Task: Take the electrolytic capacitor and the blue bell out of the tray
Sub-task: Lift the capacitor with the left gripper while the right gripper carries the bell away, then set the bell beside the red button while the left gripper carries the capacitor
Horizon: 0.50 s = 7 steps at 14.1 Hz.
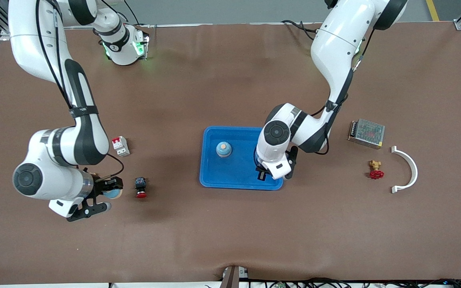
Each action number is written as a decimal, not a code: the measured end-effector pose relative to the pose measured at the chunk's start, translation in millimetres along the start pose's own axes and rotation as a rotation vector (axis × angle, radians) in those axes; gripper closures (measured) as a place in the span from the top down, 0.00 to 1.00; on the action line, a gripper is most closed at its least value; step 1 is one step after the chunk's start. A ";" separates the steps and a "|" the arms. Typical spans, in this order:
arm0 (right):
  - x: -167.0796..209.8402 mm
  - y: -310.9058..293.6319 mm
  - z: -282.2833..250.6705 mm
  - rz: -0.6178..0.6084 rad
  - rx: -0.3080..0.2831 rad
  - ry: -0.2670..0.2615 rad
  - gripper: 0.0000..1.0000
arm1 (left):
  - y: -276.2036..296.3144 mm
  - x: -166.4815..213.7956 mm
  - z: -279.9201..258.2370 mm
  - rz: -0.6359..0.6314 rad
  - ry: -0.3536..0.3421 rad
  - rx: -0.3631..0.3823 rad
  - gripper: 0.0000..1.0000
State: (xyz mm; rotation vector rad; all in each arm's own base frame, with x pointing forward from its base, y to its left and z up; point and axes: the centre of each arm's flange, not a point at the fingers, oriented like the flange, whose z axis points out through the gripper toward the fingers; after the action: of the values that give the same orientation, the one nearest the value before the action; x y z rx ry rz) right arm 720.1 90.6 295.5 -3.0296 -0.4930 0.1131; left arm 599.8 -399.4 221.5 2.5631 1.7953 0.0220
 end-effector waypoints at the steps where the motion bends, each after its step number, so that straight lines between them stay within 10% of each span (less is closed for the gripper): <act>1: -1.5 4.0 16.5 -0.021 -0.007 0.009 0.65 | 0.2 8.6 -6.2 0.045 0.007 0.026 0.32; 7: -8.0 28.9 62.1 -0.079 -0.023 0.016 0.65 | -17.4 31.4 -32.4 0.506 0.001 0.214 0.32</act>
State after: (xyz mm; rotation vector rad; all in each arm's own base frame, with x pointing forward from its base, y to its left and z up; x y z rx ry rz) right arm 716.4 64.2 231.8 -3.0260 -0.6153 0.0799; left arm 593.6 -363.9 253.7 3.0938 1.1562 -0.1720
